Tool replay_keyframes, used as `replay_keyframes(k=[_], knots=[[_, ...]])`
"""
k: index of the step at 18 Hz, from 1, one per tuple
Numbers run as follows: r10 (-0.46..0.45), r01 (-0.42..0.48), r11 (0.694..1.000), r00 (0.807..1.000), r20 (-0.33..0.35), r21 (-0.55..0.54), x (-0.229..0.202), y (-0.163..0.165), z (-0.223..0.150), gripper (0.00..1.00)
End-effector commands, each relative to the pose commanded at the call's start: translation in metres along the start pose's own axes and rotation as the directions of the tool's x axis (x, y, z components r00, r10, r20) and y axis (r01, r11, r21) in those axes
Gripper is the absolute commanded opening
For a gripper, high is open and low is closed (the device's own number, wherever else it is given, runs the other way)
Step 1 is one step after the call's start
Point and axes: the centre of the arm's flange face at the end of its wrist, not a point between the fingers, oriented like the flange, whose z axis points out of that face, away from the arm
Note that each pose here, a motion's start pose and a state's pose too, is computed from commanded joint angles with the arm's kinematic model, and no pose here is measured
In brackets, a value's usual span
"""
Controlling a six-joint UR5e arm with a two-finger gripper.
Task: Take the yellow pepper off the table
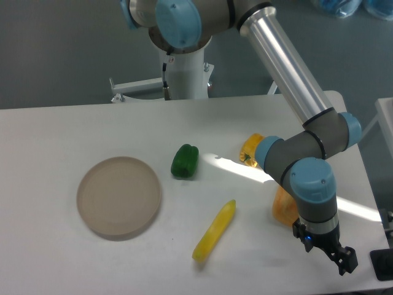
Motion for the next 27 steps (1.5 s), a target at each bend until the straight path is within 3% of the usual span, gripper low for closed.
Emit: replay_keyframes(k=[9, 13, 18, 23, 27], knots=[[-0.002, 0.002, 1.000, 1.000, -0.002, 0.000, 0.005, -0.003, -0.014, 1.00], [0.000, 0.000, 1.000, 1.000, -0.005, 0.006, 0.012, 0.000, -0.045, 1.00], [-0.002, 0.004, 1.000, 0.995, -0.102, 0.018, 0.031, 0.023, -0.112, 1.00], [-0.062, 0.068, 0.997, 0.979, -0.193, 0.022, 0.063, 0.083, -0.163, 1.00], [-0.112, 0.127, 0.991, 0.960, -0.257, 0.041, 0.097, 0.128, -0.170, 1.00]])
